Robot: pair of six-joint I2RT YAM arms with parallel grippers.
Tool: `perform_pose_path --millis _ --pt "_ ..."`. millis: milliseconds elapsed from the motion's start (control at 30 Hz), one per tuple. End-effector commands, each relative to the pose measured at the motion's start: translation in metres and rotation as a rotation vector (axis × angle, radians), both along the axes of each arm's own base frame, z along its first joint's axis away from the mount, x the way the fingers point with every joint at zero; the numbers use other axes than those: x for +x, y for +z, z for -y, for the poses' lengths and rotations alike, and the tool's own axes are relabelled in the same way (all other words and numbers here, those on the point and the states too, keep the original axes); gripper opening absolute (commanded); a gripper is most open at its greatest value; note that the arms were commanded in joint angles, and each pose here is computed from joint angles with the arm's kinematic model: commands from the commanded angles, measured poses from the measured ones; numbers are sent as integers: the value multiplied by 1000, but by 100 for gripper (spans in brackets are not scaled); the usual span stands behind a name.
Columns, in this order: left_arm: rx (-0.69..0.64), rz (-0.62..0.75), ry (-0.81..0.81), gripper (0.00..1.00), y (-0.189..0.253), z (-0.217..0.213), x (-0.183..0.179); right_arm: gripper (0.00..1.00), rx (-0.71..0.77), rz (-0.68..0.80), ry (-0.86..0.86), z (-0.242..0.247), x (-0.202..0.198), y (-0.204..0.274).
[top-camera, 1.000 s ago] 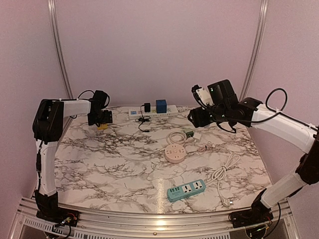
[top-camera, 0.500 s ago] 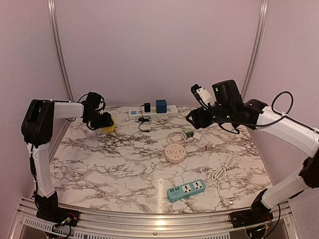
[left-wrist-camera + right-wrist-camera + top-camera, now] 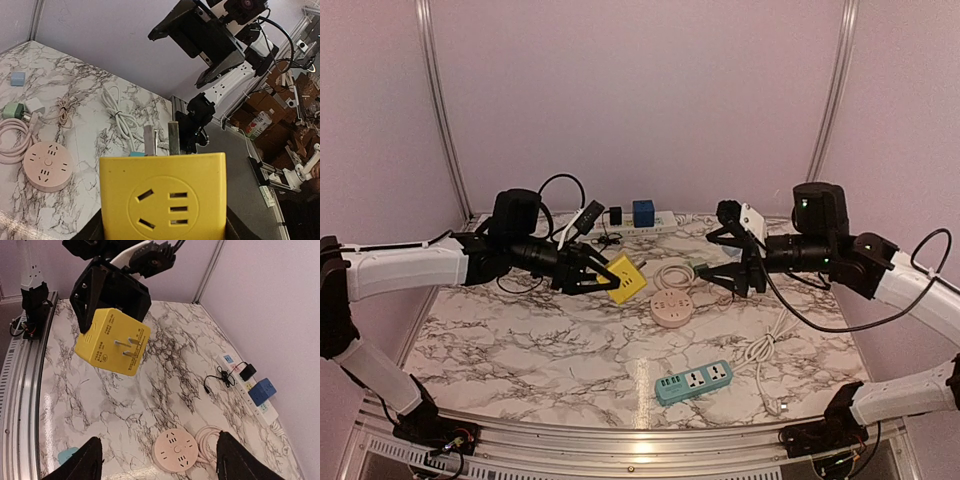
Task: Insert the plug
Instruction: Pass from the left arm to the right
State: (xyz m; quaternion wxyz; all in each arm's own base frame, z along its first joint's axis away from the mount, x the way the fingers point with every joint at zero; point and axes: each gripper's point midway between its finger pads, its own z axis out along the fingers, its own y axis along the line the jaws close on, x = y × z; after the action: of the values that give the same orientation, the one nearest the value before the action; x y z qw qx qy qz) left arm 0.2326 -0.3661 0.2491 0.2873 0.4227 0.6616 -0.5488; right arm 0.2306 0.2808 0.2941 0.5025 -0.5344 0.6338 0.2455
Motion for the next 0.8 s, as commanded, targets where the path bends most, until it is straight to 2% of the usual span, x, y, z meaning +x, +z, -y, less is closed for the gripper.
perform_pose_path --millis 0,200,467,767 --pt "-169 99 -228 0 41 2 -54 75 100 215 324 -9 -57 31" --pt "-170 85 -284 0 44 8 -69 78 126 286 464 -14 -82 36" --pt "-162 4 -339 0 34 23 -81 82 -53 318 623 -54 -92 1" --pt "-134 -39 -361 0 24 30 -90 83 -121 291 737 -82 -97 -8"
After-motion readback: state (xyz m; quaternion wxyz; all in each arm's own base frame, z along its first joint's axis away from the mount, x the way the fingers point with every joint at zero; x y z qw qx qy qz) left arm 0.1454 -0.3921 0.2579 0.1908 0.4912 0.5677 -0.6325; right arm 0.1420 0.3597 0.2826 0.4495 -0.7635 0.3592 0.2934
